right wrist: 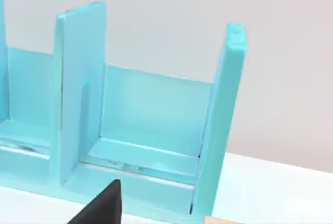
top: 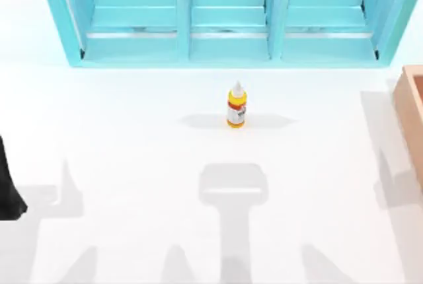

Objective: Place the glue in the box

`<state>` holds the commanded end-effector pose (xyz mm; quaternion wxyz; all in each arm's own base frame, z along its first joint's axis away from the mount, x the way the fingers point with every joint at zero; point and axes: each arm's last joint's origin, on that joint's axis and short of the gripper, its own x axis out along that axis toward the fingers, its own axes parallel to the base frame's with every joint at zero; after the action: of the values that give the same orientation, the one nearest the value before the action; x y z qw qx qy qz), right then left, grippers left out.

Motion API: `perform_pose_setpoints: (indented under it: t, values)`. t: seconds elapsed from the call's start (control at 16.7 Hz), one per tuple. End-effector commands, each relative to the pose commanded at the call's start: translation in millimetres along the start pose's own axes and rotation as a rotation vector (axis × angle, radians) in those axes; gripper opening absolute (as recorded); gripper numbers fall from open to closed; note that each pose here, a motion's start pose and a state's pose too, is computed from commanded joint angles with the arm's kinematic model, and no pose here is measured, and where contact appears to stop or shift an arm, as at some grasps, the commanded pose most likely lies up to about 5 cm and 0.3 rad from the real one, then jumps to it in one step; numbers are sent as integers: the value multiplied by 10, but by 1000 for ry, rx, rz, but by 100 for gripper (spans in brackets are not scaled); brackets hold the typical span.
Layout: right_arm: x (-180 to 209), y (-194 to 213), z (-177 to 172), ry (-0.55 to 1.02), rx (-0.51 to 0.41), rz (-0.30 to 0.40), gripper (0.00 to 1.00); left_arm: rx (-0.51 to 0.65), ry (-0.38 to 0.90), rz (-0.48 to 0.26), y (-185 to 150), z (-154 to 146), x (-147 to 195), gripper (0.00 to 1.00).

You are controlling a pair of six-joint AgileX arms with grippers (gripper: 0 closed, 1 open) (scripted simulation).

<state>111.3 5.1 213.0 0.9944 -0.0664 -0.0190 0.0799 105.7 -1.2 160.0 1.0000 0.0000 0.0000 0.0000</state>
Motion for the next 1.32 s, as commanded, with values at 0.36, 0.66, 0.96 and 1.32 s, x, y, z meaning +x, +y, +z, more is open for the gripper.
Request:
perform_pose_setpoints:
  t: [0.36,0.66,0.96,1.32]
  values:
    - [651,-35,629,75,-225,368,100,0,0,0,0,0,0,100]
    - [1733,12,552,167,-306,773,100,0,0,0,0,0,0,100]
    - [2752,198,-243,206,-245,1134,100,0,0,0,0,0,0,100]
    - [3245,439,-1301,195,-121,1367,100,0,0,0,0,0,0,100]
